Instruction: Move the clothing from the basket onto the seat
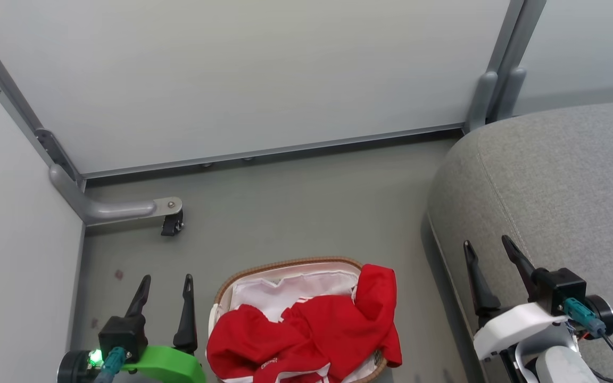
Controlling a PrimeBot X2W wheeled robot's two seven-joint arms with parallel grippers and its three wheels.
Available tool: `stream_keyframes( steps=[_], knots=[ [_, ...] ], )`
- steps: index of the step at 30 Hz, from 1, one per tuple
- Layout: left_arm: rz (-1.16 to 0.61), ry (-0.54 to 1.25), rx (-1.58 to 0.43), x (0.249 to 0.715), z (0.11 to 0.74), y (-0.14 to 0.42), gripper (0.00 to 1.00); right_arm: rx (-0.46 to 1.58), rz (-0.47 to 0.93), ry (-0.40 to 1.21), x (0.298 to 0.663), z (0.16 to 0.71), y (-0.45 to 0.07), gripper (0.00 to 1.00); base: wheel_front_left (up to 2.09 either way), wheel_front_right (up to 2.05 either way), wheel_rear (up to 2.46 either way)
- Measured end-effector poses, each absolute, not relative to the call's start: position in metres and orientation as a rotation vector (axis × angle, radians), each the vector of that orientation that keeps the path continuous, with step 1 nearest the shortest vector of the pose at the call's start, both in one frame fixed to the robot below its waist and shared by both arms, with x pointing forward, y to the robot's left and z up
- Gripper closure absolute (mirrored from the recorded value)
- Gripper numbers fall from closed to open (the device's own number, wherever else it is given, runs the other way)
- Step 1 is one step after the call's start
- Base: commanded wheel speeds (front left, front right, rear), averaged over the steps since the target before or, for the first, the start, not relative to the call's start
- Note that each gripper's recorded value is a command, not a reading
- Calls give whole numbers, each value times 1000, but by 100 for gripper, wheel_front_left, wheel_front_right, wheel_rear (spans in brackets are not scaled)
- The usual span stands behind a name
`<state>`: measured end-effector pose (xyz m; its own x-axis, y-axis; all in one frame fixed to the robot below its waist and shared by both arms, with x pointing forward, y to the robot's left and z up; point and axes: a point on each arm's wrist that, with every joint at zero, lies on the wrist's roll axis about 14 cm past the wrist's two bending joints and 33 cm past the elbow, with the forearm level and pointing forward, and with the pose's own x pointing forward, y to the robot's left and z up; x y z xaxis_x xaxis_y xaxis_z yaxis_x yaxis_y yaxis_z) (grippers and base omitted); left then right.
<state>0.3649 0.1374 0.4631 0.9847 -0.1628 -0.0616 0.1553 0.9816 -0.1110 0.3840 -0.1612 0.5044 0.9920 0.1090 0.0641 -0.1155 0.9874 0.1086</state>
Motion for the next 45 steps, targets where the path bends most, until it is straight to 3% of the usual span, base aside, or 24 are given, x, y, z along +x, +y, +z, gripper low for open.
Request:
stream_keyframes(
  steps=[23, 35, 45],
  knots=[
    [-401, 215, -89, 432, 404, 69, 0, 125, 123, -132, 454, 515, -162, 0, 0, 0, 0],
    [-556, 372, -64, 457, 332, 34, 0, 165, 136, -130, 493, 496, -160, 0, 0, 0, 0],
    [-661, 582, -1, 448, 245, 19, 0, 207, 120, -68, 508, 459, -166, 0, 0, 0, 0]
  ],
)
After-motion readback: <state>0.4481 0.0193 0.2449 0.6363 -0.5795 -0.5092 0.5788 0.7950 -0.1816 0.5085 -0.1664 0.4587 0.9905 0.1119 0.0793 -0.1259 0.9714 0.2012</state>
